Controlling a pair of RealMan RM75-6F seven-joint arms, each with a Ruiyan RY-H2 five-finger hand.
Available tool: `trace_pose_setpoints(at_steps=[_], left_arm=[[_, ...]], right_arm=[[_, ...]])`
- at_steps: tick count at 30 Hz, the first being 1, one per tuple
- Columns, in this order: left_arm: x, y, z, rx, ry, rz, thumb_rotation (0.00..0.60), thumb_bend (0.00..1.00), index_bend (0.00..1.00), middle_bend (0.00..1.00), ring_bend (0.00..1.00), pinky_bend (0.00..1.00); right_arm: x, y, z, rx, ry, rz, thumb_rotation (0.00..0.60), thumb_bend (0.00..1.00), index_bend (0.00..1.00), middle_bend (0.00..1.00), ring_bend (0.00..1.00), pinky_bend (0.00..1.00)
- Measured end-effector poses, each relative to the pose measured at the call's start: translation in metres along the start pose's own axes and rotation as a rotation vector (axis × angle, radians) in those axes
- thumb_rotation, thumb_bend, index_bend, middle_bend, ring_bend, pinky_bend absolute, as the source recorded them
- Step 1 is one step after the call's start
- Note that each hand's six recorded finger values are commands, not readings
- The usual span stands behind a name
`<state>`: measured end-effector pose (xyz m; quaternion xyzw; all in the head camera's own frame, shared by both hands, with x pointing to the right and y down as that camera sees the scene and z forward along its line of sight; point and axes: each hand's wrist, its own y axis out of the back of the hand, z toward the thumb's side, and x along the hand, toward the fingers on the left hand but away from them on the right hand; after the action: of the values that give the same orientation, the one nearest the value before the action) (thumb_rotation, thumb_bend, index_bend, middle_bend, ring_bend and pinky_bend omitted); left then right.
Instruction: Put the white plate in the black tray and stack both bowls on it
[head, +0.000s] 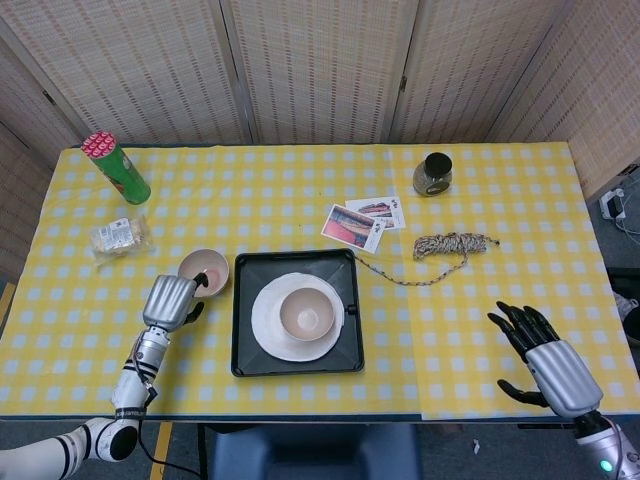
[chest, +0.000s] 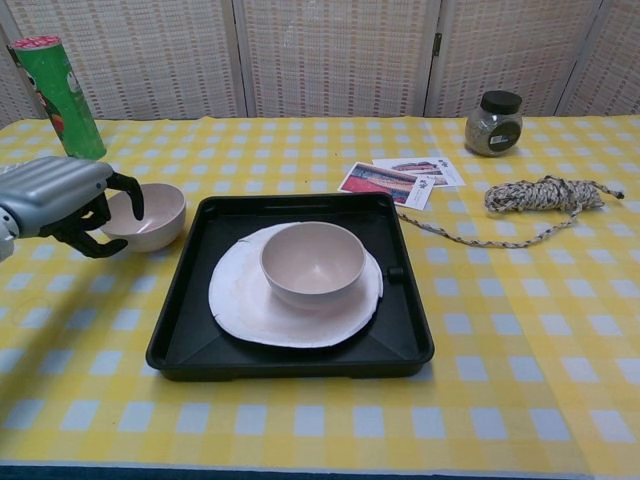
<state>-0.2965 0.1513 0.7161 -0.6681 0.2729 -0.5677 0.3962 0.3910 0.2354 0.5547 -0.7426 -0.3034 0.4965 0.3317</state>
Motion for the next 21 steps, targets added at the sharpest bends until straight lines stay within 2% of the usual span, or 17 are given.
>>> trace_pose_setpoints(at_steps=[5,11,16,21], left_arm=[[0.005,-0.007,0.0,-0.003,0.003,-0.017,0.6,0.38,0.46,1.0,1.0,1.0],[0.01,-0.014,-0.003,-0.006,0.015,-0.026,0.6,0.39,0.53,1.0,1.0,1.0],[0.012,-0.012,-0.004,-0.011,0.02,0.018,0.6,0.45,0.62,1.0,1.0,1.0],[0.012,-0.007,-0.001,-0.028,0.004,0.062,0.6,0.45,0.62,1.0,1.0,1.0]], right_arm=[[-0.001,0.002,-0.003,-0.003,-0.012,-0.007,0.6,0.25,0.0,0.0,0.0,0.0],[-0.003,0.001,-0.005,-0.004,-0.022,-0.006,0.6,0.25,0.0,0.0,0.0,0.0],[-0.004,0.0,-0.005,0.0,-0.024,-0.001,0.6,0.25,0.0,0.0,0.0,0.0],[-0.004,-0.001,-0.005,0.004,-0.022,0.003,0.6,0.25,0.0,0.0,0.0,0.0]])
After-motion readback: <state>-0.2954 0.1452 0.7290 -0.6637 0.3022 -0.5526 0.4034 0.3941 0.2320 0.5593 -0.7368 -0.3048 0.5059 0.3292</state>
